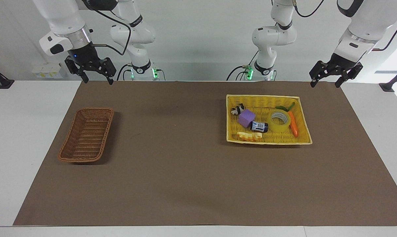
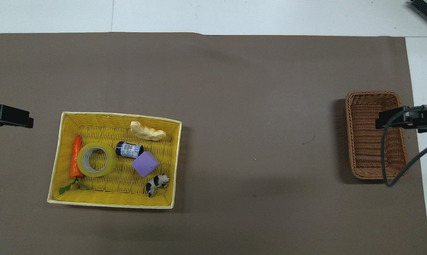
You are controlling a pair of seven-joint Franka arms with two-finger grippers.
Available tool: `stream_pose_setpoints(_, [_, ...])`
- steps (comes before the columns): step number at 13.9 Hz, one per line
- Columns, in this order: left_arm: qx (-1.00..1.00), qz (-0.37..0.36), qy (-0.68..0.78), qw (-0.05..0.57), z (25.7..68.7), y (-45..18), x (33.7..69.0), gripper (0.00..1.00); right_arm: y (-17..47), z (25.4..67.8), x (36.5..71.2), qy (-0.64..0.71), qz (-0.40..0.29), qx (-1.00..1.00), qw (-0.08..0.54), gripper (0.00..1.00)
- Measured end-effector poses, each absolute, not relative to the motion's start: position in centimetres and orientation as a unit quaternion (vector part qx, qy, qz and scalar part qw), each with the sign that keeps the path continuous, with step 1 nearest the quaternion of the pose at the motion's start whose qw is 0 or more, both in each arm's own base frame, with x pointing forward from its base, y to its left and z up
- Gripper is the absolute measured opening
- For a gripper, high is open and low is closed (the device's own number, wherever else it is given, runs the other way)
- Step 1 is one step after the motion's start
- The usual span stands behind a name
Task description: Move tape to another basket
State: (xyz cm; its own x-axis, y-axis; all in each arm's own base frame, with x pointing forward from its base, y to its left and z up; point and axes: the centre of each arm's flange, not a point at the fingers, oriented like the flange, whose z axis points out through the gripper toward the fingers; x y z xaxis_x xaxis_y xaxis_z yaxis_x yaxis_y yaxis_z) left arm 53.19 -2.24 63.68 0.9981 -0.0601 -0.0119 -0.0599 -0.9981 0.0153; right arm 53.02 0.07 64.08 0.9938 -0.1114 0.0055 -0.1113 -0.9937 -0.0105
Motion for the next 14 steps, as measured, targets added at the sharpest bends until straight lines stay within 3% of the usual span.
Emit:
stream_pose_setpoints(11, [0.999, -0.036, 0.023, 0.003, 52.6, -1.5, 50.1, 1.00, 0.1, 64.1, 53.0, 0.056, -0.003, -0.998, 0.005, 1.00])
stream_pose_setpoints(14, [1.000, -0.028, 0.006, 0.003, 47.6, -1.8, 49.7, 1.00, 0.1, 64.1, 53.0, 0.056, -0.003, -0.998, 0.005, 1.00])
